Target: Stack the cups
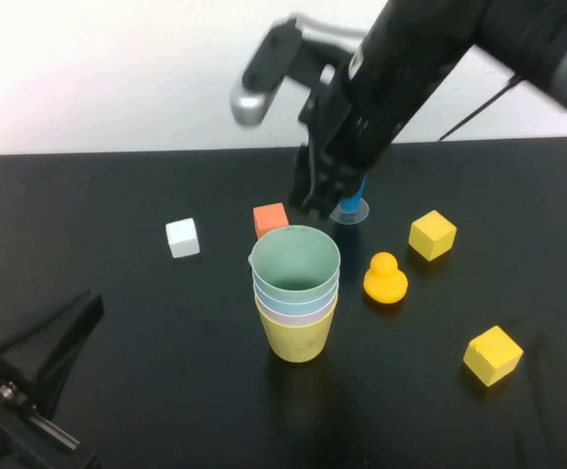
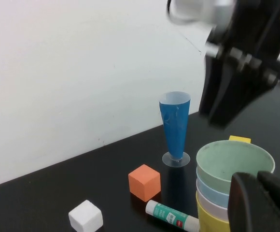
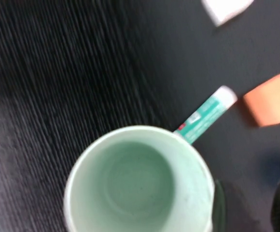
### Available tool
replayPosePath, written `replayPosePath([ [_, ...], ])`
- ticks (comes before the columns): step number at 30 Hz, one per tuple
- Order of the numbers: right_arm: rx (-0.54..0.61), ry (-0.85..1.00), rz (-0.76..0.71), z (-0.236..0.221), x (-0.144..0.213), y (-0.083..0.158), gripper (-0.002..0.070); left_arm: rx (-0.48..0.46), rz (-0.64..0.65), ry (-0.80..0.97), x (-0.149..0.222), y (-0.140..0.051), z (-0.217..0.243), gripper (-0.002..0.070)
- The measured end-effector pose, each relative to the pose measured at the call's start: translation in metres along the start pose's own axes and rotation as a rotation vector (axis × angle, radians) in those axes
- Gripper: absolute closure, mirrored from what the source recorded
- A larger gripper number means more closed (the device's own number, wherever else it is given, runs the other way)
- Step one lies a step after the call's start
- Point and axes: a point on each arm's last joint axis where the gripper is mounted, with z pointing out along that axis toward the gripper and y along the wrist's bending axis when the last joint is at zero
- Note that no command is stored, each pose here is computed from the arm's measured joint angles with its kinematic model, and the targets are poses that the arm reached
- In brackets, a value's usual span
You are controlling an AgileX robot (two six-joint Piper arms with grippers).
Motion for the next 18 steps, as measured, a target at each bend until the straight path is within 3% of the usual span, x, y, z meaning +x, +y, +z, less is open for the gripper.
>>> replayPosePath([
  [4, 0.074, -0.093, -0.026, -0.059, -0.003, 0.013, 0.0498, -0.006, -0.051, 0.015, 0.001, 0.0, 0.0, 0.0674],
  [8, 0.214, -0.163, -0.052, -0.133, 0.008, 0.034, 0.0589, -0.02, -0.115, 0.077, 0.0, 0.001, 0.0, 0.0674],
  [12, 0.33, -0.179, 0.0, -0.192, 0.046, 0.065, 0.0661, -0.026, -0.122, 0.118, -0.003, 0.002, -0.001, 0.0674],
  [18, 0.475, -0.113, 0.043, -0.222, 0.125, 0.109, 0.0677, -0.037, -0.099, 0.178, -0.005, 0.002, -0.002, 0.0674],
])
